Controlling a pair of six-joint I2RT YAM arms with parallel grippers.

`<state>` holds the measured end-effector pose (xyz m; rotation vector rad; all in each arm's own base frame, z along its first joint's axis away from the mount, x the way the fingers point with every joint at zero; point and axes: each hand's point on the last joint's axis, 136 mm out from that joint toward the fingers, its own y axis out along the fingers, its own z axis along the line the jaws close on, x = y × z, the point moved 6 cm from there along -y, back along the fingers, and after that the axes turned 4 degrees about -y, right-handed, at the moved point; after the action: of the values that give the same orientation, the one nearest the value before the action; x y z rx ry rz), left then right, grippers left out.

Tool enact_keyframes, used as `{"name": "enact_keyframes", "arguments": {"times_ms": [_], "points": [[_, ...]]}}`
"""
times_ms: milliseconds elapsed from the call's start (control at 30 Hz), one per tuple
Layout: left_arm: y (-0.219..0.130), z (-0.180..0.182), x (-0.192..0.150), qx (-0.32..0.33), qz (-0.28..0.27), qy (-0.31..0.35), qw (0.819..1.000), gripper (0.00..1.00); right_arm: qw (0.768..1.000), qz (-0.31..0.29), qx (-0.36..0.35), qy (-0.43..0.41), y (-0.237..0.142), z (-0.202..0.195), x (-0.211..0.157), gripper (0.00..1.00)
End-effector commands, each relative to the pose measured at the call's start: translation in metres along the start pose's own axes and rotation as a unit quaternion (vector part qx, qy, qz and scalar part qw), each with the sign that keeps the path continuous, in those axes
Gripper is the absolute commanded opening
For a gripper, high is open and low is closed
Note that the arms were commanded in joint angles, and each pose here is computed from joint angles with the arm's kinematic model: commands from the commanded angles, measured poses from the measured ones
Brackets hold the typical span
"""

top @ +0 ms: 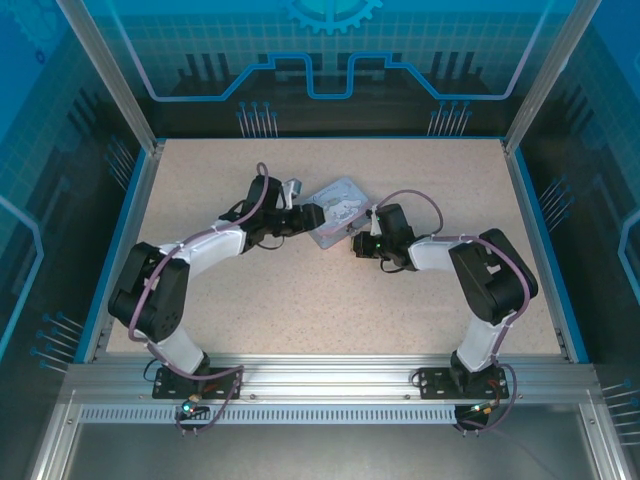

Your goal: Unlock the padlock with the key

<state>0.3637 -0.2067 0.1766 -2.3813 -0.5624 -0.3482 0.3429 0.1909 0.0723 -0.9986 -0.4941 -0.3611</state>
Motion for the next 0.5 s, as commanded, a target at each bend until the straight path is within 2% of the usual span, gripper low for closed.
{"name": "enact_keyframes", "arguments": {"times_ms": [0, 267, 467], "points": [[-0.002, -0.031, 0.01, -0.024, -0.007, 0.025, 0.999, 0.6, 1.0, -0.005, -0.008, 0.001, -0.002, 0.003, 0.001, 0.01], [0.049, -0.03, 0.01, -0.012, 0.029, 0.032, 0.999, 0.6, 1.0, -0.008, -0.006, 0.006, -0.002, 0.003, 0.001, 0.01], [0.067, -0.018, 0.0, 0.011, 0.045, 0.032, 0.998, 0.6, 1.0, -0.018, -0.004, 0.023, -0.003, 0.004, 0.002, 0.0]]}}
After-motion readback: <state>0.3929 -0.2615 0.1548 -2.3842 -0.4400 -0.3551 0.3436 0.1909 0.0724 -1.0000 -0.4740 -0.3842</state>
